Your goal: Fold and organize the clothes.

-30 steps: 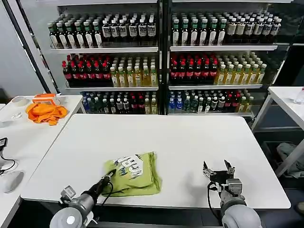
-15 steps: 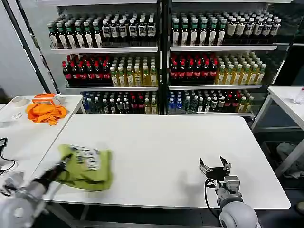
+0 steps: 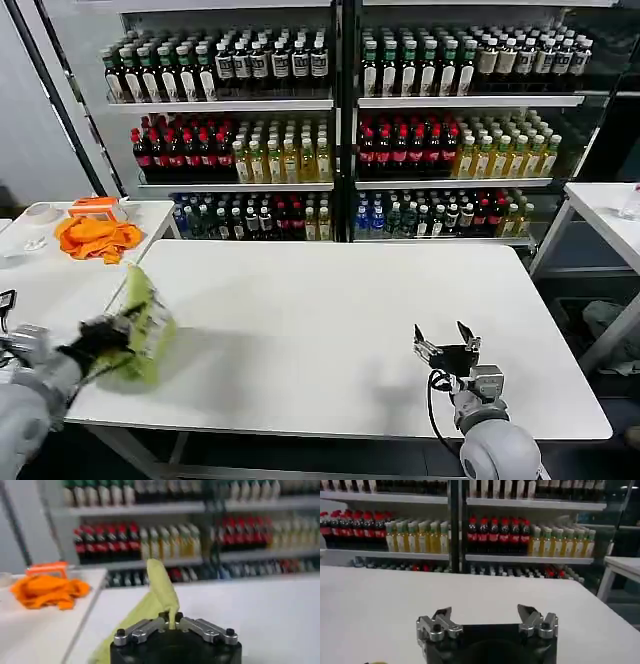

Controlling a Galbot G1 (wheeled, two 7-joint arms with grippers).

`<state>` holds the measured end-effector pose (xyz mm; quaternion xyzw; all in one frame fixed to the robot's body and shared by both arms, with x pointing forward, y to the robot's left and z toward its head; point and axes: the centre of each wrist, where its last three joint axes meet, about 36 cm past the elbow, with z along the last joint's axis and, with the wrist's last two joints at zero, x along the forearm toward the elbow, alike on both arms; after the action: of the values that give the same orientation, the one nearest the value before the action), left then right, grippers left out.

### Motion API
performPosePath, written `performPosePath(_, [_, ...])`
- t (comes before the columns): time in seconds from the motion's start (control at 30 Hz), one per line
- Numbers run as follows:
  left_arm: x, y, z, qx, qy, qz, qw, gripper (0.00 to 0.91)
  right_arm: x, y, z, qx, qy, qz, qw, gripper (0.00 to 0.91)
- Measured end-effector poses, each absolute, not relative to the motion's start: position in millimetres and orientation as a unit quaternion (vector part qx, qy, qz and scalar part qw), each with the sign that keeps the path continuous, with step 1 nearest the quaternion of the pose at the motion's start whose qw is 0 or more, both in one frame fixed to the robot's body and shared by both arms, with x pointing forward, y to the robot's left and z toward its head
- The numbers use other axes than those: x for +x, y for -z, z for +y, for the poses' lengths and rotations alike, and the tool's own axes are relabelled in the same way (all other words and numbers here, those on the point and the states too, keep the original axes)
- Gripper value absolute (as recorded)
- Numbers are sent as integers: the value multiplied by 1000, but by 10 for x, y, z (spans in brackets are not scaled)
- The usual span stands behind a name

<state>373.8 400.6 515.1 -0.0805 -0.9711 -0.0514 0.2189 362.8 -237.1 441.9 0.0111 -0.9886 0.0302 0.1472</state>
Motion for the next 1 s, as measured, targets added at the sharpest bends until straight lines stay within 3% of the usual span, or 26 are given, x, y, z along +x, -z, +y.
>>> performPosePath(0.2, [3789,-4775,3524,-133,114,-952,251,20,3610,-4434,-2363,10,-28,-989,146,907])
performPosePath(0.73, [4178,-4453,2547,-218,147,-936,235,20,3548,-4446,-2365,2,-33,-988,148,907])
performPosePath(0.8, [4249,-4390,2430,-222,143,-935,235,151,3545,-4445,-2363,2,-33,-988,148,907])
performPosePath(0.83, [4289,-4364,2372,-223,141,-935,235,282,3541,-4444,-2362,3,-33,-988,149,907])
performPosePath(0.87, [4328,-4334,2305,-225,139,-935,235,907,3537,-4441,-2362,3,-34,-988,149,907])
performPosePath(1.0, [4482,-4242,2029,-231,127,-936,234,907,3530,-4433,-2355,5,-35,-988,151,907])
